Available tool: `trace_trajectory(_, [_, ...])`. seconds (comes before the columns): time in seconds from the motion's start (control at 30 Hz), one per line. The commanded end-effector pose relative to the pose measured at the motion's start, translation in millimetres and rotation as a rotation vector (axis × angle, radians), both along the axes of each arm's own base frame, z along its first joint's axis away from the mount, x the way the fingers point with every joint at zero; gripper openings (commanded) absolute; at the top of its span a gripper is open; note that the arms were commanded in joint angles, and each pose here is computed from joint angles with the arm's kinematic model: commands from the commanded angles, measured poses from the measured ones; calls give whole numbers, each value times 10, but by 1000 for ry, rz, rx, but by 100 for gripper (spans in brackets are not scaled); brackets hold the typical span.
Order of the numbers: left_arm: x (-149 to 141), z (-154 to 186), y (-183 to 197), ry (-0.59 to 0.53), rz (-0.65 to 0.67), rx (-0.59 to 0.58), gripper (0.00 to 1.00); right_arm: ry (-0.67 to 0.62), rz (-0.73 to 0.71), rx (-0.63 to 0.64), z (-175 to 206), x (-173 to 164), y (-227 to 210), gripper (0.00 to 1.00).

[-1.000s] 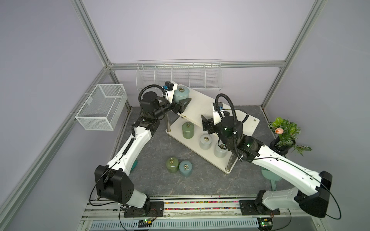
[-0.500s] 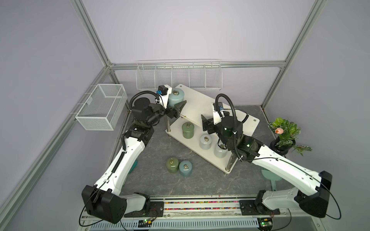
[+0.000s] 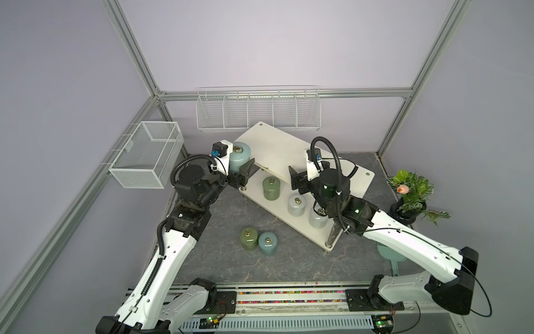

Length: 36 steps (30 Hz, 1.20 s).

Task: Remove the tea canisters from the shelf
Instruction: Place the tea canister at the center of the board.

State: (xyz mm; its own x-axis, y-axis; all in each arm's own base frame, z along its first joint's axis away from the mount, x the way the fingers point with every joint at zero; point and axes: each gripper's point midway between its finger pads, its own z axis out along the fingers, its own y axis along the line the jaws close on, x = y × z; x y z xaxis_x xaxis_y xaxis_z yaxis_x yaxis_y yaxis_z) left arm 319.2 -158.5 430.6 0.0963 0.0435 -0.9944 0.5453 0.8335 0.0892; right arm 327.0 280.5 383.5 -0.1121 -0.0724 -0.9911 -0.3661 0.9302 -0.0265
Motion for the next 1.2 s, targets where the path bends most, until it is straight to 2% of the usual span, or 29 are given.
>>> trace_trajectory(0.0, [-99, 228, 175, -86, 81, -51, 76, 31, 7, -45, -211, 16, 5, 89])
trace_trajectory(0.6, [-184, -499, 545, 25, 262, -99, 76, 49, 35, -55, -300, 6, 58, 89])
trace_trajectory(1.17, [76, -1060, 796, 92, 333, -210, 76, 69, 40, -70, -333, 16, 84, 89])
